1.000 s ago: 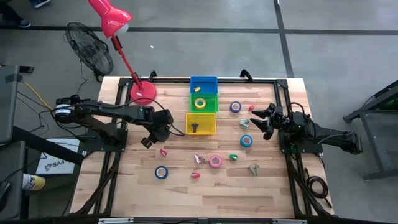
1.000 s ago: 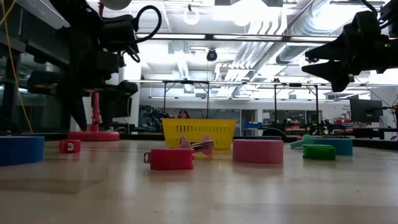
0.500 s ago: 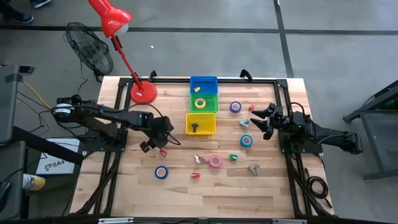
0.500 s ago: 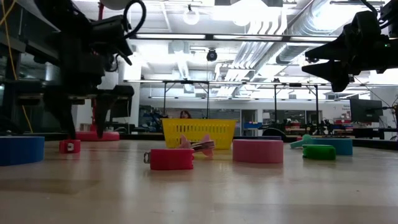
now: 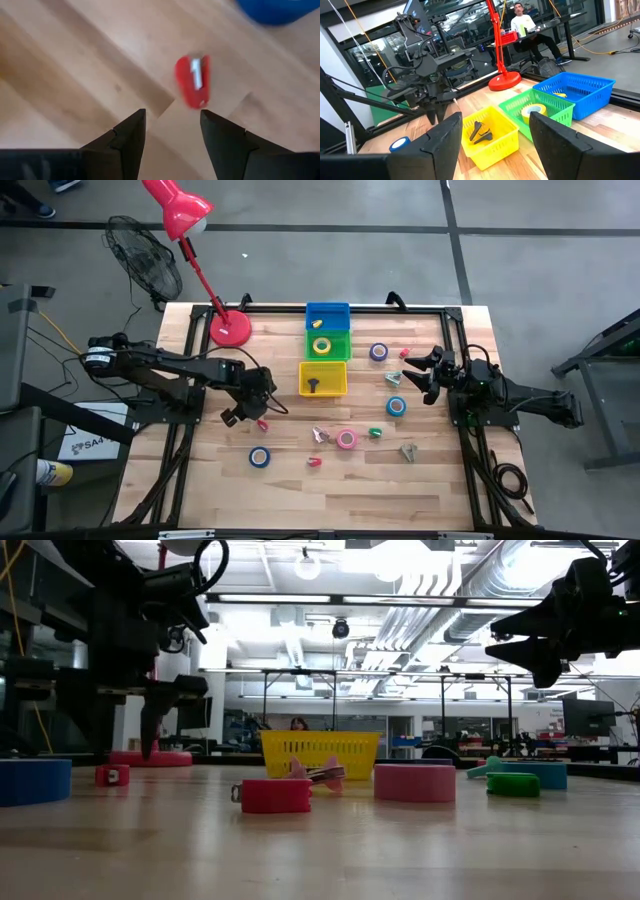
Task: Pick and place Stapler, Stapler remover, tape
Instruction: Put the middle red stapler into the blue bin
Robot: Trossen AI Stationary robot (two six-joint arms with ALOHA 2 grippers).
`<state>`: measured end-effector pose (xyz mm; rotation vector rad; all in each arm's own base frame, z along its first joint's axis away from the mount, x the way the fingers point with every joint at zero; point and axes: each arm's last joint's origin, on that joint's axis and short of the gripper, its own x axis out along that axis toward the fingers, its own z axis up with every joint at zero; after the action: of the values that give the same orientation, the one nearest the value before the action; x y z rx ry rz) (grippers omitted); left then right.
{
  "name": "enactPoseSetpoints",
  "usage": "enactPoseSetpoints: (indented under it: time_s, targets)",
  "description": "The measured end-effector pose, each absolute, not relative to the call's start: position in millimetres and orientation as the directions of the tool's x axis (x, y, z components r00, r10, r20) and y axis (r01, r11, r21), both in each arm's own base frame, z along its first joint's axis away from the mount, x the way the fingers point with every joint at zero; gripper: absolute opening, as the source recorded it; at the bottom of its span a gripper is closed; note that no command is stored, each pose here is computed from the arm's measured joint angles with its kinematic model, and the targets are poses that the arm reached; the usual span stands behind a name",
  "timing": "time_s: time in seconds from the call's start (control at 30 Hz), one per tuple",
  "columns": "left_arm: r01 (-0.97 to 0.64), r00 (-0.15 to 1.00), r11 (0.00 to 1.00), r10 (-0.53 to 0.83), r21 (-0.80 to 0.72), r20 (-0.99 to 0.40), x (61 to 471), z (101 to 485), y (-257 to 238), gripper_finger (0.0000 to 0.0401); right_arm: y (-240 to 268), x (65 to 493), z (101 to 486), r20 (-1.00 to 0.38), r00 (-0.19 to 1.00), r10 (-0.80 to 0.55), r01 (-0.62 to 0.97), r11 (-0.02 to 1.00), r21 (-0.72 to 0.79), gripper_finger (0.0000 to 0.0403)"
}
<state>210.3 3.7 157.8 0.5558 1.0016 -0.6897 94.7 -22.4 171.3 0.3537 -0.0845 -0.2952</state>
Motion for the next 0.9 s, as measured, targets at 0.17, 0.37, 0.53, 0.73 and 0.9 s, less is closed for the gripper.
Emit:
enactPoseSetpoints:
  time_s: [0.17, 0.37, 0.53, 0.73, 0.9]
  targets:
    - [0.762, 0.351, 0.642, -0.3, 0.085, -0.887, 210.1, 158.1, -5.4, 0.0184, -22.4, 94.7, 171.3, 0.03, 0.954, -0.299, 0.27, 0.896, 0.353, 0.0222]
    - [0.765, 0.35, 0.638, -0.291, 0.092, -0.89, 210.8, 157.2, -6.0, 0.0184, -22.4, 94.6, 171.4, 0.03, 0.954, -0.299, 0.27, 0.896, 0.353, 0.0222]
    - [0.767, 0.335, 0.636, -0.292, 0.08, -0.896, 213.0, 152.5, -6.0, 0.0184, -22.4, 94.7, 171.3, 0.03, 0.954, -0.299, 0.27, 0.896, 0.353, 0.0222]
    - [0.755, 0.35, 0.651, -0.301, 0.077, -0.887, 216.2, 151.3, -6.4, 0.0184, -22.4, 94.6, 171.4, 0.031, 0.954, -0.299, 0.27, 0.896, 0.353, 0.0222]
    - [0.753, 0.327, 0.657, -0.317, 0.042, -0.89, 217.3, 147.0, -9.7, 0.0184, -22.4, 94.6, 171.3, 0.03, 0.954, -0.299, 0.27, 0.896, 0.353, 0.0223]
